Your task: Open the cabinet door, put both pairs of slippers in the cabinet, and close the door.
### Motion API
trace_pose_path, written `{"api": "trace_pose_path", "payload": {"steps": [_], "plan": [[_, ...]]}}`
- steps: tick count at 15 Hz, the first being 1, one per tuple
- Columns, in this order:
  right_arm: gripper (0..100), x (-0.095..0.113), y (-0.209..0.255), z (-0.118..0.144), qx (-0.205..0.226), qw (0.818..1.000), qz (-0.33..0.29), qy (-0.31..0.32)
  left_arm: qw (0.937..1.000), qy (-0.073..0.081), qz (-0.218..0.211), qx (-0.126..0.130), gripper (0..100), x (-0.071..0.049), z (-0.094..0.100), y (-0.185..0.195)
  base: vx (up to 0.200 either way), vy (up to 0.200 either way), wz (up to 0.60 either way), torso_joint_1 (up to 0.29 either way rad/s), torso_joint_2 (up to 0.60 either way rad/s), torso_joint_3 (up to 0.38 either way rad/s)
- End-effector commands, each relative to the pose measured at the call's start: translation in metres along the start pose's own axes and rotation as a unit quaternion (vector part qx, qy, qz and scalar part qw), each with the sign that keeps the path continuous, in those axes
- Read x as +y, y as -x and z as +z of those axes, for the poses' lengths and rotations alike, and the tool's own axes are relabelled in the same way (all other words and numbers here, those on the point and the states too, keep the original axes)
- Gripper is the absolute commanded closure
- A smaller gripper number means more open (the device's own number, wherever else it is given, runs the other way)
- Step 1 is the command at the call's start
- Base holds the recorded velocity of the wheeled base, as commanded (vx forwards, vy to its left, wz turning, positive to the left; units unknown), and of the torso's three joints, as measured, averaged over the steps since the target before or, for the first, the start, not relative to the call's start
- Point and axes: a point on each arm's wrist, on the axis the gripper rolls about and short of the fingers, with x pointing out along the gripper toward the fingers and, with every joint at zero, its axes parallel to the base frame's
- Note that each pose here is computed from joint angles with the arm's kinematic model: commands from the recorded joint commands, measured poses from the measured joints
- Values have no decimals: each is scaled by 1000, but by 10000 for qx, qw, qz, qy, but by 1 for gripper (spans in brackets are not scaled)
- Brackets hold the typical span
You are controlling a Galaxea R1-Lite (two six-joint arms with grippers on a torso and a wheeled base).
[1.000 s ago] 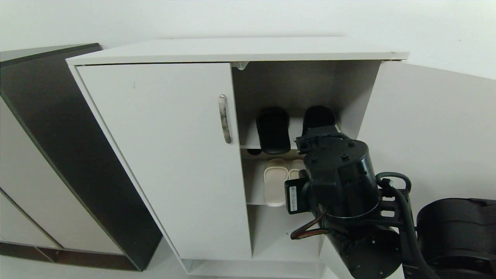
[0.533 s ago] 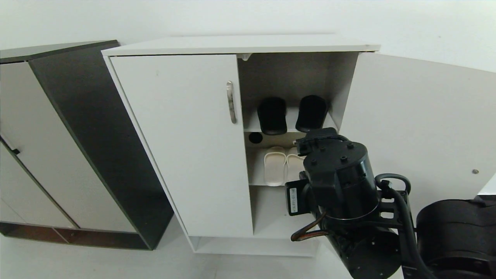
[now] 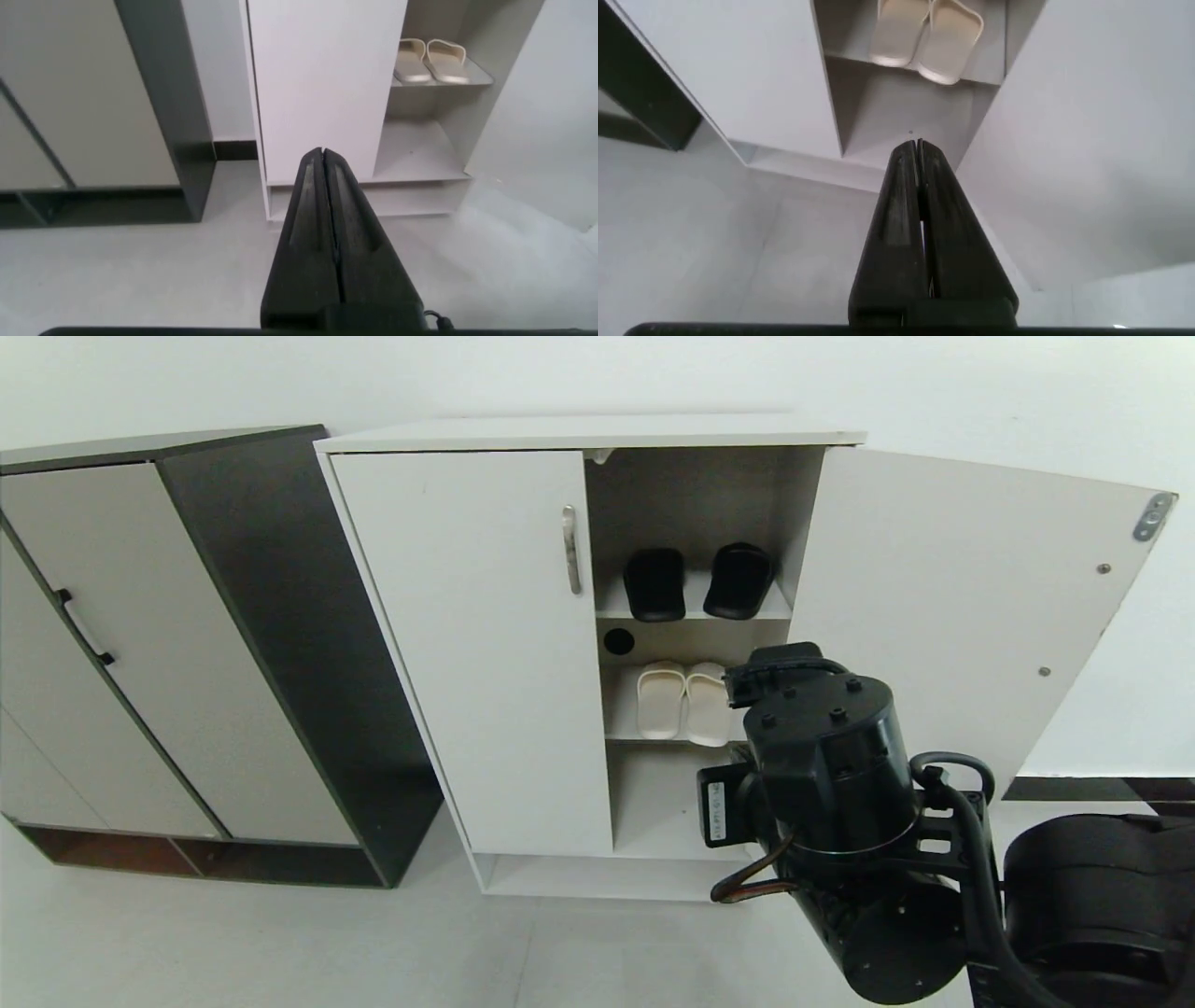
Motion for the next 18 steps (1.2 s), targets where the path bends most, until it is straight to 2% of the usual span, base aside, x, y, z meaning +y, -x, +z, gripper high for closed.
{"api": "trace_pose_path", "payload": {"steps": [1, 18], "plan": [[100, -3, -2, -4, 11, 10000, -31, 71, 10000, 1, 3, 4, 100, 0, 0, 0, 0, 0, 0, 0, 0, 0], [100, -9, -9, -3, -110, 9999, -111, 6, 10000, -7, 3, 4, 100, 0, 0, 0, 0, 0, 0, 0, 0, 0]]}}
